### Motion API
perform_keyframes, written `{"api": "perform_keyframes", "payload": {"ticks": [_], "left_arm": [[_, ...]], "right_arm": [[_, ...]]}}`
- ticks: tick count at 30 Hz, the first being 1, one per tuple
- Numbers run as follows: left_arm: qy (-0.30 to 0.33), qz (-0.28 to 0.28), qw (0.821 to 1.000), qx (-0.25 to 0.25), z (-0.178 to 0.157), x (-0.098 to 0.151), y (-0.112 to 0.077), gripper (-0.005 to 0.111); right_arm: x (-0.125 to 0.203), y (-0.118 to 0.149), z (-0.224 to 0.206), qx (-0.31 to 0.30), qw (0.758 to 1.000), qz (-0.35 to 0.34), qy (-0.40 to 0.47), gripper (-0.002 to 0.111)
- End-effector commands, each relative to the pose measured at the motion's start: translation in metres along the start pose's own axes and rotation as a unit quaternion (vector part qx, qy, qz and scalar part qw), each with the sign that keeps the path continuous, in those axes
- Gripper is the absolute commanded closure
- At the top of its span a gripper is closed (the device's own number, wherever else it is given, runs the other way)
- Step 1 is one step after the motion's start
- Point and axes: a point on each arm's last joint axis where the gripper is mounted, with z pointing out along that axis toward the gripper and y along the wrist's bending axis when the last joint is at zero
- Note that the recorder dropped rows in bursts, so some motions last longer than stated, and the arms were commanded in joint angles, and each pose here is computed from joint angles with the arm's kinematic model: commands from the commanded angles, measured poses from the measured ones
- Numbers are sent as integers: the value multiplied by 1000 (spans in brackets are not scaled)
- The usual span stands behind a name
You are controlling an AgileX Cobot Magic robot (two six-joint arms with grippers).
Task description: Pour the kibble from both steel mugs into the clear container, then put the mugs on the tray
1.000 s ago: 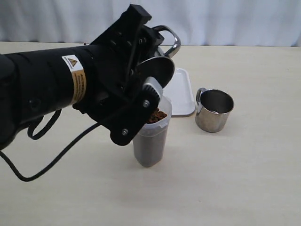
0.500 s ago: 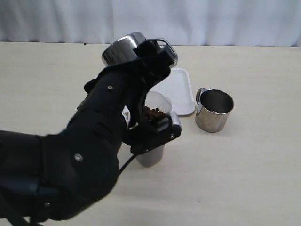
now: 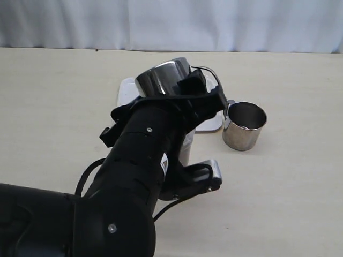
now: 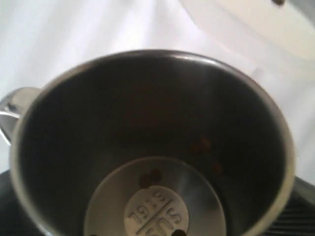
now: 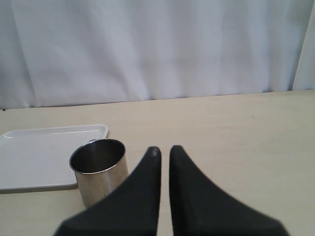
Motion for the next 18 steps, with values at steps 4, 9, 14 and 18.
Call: {"api": "perform_keyframes", "payload": {"ticks": [4,9,14,18], "left_arm": [[12,29,999,-10,-2,2,4,107],[6,31,999,-11,-1,0,4,107],[-1,45,999,-6,2,-9,1,107],[-8,52,999,-5,4,-15,0,107]], "right_arm": [[1,0,0,-2,1000,-3,0,103],[1,0,0,-2,1000,-3,0,103],[1,0,0,-2,1000,-3,0,103],[1,0,0,-2,1000,-3,0,103]]}}
